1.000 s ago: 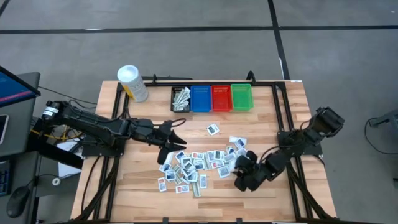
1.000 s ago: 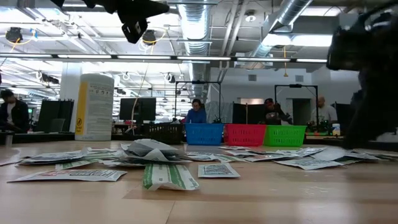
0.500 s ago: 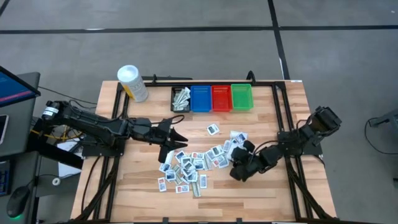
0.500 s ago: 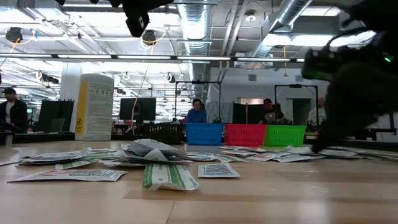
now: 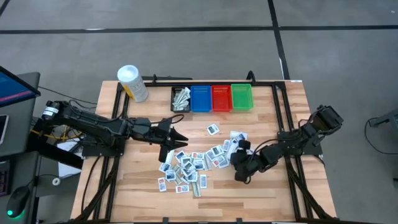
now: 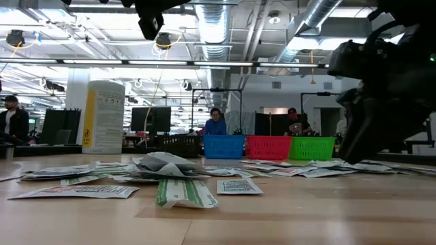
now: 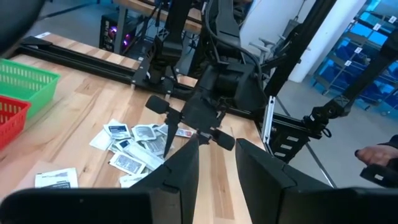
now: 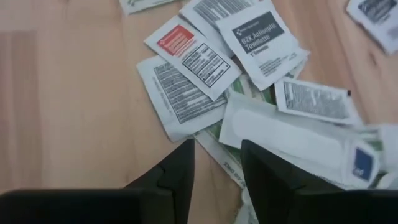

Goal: Pick & Place First Aid Supplies
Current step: Put the green bandage pack in the black bin

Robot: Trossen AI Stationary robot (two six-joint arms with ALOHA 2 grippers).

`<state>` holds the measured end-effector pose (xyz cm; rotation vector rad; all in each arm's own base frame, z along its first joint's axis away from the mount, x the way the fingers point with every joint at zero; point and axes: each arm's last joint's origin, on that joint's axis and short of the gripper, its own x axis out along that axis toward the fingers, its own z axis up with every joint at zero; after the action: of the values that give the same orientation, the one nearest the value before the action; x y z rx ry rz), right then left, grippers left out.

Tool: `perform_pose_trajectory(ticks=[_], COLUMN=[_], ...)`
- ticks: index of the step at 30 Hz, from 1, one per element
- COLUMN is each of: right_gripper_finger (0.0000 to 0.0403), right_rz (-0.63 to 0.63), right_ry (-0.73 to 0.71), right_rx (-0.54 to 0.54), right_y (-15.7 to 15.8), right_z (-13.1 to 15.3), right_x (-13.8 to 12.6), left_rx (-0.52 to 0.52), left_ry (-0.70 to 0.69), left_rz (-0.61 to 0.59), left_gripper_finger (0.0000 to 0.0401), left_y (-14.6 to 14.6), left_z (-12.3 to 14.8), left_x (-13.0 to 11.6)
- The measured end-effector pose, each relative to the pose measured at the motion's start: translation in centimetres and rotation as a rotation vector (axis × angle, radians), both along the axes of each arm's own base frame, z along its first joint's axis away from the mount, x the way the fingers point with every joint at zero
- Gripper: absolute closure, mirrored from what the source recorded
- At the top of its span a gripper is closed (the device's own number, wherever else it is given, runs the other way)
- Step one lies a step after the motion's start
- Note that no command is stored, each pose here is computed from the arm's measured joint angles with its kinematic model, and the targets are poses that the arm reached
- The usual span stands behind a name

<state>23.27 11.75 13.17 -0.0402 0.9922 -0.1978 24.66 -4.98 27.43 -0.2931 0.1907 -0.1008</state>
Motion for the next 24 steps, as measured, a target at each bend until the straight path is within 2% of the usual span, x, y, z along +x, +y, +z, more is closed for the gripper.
perform_pose_trajectory(ticks=[9,12,18,24], right_gripper_finger=[0.023,0.0214,0.0194,0.0192], right_rz=[0.288,0.35,0.377,0.37], right_ry=[0.111,0.126,0.153,0.157], right_rx=[-0.21,-0.254,-0.292,-0.306], right_y=[0.0,-0.1,-0.9,-1.6], right_z=[0.4,0.4,0.0,-0.8], right_x=[0.0,0.0,0.5,1.4], left_rx=[0.006,0.008,0.009,0.009], left_ry=[0.0,0.001,0.005,0.005], left_rz=[-0.001,-0.001,-0.001,-0.001], left_gripper_finger=[0.0295,0.0295,0.0295,0.0295], left_y=[0.0,0.0,0.0,0.0], left_z=[0.0,0.0,-0.1,-0.1], left_x=[0.0,0.0,0.0,0.0])
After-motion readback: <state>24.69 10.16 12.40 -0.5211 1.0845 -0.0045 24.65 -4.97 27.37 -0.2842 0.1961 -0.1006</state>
